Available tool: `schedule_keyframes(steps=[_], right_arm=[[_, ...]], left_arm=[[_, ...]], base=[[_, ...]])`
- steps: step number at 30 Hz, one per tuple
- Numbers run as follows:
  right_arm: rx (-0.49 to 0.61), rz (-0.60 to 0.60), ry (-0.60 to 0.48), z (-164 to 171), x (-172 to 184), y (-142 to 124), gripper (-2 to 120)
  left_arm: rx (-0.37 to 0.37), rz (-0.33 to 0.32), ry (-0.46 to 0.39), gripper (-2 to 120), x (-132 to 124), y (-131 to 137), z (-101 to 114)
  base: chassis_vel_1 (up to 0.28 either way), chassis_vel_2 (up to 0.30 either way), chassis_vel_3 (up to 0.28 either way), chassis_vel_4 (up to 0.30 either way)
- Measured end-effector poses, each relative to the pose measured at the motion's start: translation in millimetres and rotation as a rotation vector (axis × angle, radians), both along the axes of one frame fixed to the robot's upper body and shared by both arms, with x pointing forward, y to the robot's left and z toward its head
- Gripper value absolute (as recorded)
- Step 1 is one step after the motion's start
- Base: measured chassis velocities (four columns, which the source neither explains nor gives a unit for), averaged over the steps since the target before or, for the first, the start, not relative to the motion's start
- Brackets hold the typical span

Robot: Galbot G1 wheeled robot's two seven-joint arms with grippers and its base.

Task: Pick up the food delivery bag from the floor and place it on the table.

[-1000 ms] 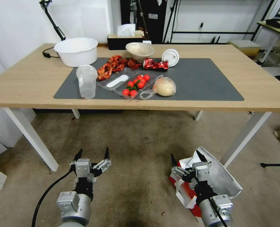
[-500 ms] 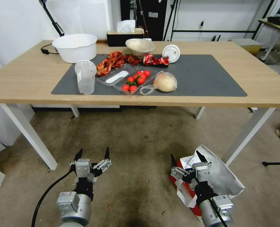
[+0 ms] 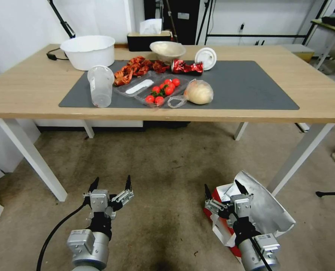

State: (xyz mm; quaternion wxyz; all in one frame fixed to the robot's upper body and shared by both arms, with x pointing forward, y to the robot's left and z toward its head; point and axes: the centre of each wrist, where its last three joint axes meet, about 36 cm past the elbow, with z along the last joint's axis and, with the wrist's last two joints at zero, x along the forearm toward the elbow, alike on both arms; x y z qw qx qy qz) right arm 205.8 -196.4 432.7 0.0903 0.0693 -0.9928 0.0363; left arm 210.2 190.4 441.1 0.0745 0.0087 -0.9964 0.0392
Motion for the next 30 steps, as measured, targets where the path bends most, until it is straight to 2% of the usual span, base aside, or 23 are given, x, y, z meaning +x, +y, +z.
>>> schedule_keyframes(steps=[30], right_arm=[[0.017,0.002,0.005,-0.7,1.4,-0.8,100]], left_arm=[[-0.001,0.001,0.002,100,1.7,0.4,-3.5]], base=[[0.000,0.000,0.000,0.000]])
